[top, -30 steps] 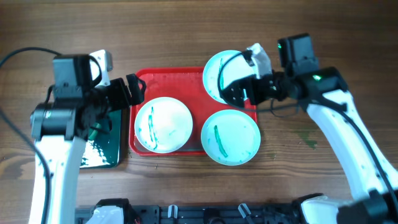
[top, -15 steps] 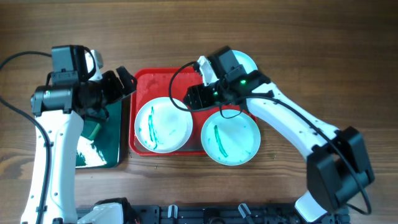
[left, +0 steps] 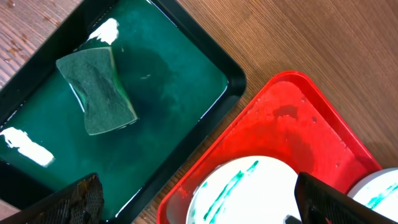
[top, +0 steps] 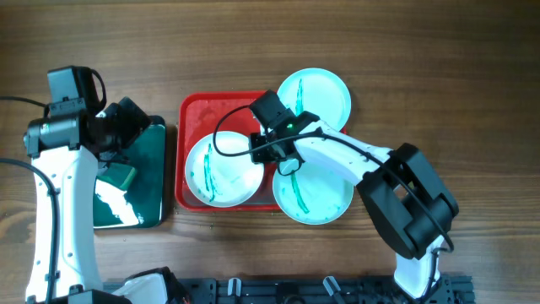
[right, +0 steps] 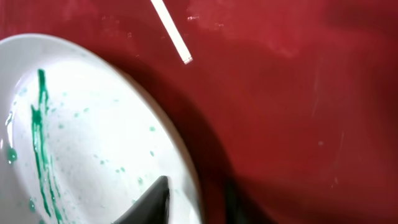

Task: Clean dirty plates on tray and stack at the side
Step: 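Reach the left gripper to the sponge and the right gripper to the left plate's rim, then grasp the green sponge with the left gripper and pinch the plate rim with the right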

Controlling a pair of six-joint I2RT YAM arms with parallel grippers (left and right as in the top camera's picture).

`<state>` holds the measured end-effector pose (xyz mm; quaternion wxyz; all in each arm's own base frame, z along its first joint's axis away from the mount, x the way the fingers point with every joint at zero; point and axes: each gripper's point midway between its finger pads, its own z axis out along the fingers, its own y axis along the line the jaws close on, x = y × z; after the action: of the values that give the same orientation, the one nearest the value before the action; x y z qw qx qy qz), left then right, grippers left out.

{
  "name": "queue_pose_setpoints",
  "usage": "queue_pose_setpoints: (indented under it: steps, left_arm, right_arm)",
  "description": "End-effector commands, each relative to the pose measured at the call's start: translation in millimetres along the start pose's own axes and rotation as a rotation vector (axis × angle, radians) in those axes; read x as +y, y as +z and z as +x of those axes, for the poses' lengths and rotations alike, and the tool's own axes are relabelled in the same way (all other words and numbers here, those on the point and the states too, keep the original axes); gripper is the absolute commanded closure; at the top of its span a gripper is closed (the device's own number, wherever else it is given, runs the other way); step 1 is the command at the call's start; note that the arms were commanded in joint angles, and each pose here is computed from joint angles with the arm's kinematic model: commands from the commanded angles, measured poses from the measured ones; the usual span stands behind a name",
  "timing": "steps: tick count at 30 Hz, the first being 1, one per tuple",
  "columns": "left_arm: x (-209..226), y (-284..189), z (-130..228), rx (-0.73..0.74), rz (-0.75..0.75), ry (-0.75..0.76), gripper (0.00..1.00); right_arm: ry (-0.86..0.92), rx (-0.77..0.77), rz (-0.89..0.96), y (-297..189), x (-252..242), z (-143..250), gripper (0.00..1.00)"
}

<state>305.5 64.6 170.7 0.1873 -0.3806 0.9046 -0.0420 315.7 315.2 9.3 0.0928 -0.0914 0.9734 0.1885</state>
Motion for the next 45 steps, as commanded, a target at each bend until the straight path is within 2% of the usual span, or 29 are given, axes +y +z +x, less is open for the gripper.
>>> queue_pose_setpoints:
  steps: [1, 2, 6, 11, 15, 16, 17, 18, 22, 23, 27, 28, 33, 37, 39, 42, 44, 45]
  left_arm:
    - [2.5, -0.6, -4.7, -0.012, -0.014, -0.023, 0.05]
    - [2.7, -0.6, -4.7, -0.012, -0.015, -0.024, 0.05]
    - [4.0, -0.6, -2.6, -0.003, -0.020, -0.023, 0.04]
    - [5.1, 0.3, -0.8, 0.004, -0.025, -0.023, 0.04]
    - [10.2, 0.0, 3.0, 0.018, -0.049, -0.019, 0.01]
    - [10.3, 0.0, 3.5, 0.020, -0.050, -0.019, 0.01]
    - [10.4, 0.1, 3.6, 0.020, -0.050, -0.019, 0.01]
    - [10.3, 0.0, 3.5, 0.020, -0.050, -0.019, 0.01]
    - [11.0, 0.1, 4.6, 0.024, -0.052, -0.019, 0.00]
    - [11.4, 0.6, 5.2, 0.026, -0.054, -0.019, 0.00]
    - [17.1, 10.6, 12.3, 0.049, -0.074, -0.019, 0.01]
    - [19.2, 14.2, 13.9, 0.051, -0.081, -0.019, 0.00]
    - [26.1, 31.9, 15.5, 0.029, -0.099, -0.022, 0.12]
    - [53.1, 43.2, 16.5, 0.002, -0.234, -0.014, 0.10]
    - [58.7, 46.7, 13.8, -0.022, -0.250, -0.128, 0.18]
    - [63.7, 52.6, 4.1, -0.059, -0.255, -0.280, 0.36]
    - [71.2, 60.0, -4.2, -0.086, -0.293, -0.297, 0.44]
    - [75.2, 63.8, -8.3, -0.102, -0.317, -0.296, 0.44]
  right_arm:
    - [0.031, -0.035, 0.042, 8.9, 1.2, -4.8, 0.92]
    - [0.022, -0.036, 0.042, 16.3, 2.6, -3.7, 0.95]
    - [0.010, -0.036, 0.032, 33.8, 4.9, -2.0, 0.96]
    - [0.022, -0.157, 0.056, 22.1, -0.5, -41.6, 0.96]
    - [0.041, -0.160, 0.070, 17.5, -13.8, -50.0, 0.95]
    - [0.040, -0.163, 0.071, 16.8, -15.4, -51.8, 0.93]
    - [0.005, -0.160, 0.054, 15.3, -13.4, -54.8, 0.75]
    - [-0.007, -0.157, 0.043, 14.5, -12.5, -56.0, 0.71]
    - [0.000, -0.086, -0.012, 16.4, -4.6, -41.6, 0.70]
    - [0.031, -0.075, -0.007, 16.9, -5.9, -38.8, 0.72]
    - [0.066, -0.057, 0.010, 19.9, -6.9, -31.6, 0.93]
    - [0.073, -0.055, 0.018, 22.2, -8.7, -30.8, 0.96]
    - [0.095, -0.038, 0.024, 30.1, -12.4, -26.9, 0.96]
    - [0.092, -0.030, 0.011, 30.2, -10.0, -25.6, 0.96]
    - [0.092, -0.030, 0.011, 30.2, -10.0, -25.7, 0.96]
    - [0.090, -0.030, 0.011, 30.2, -10.0, -25.7, 0.96]
    - [0.090, -0.030, 0.011, 30.2, -10.0, -25.6, 0.96]
    - [0.090, -0.030, 0.011, 30.2, -10.0, -25.6, 0.96]
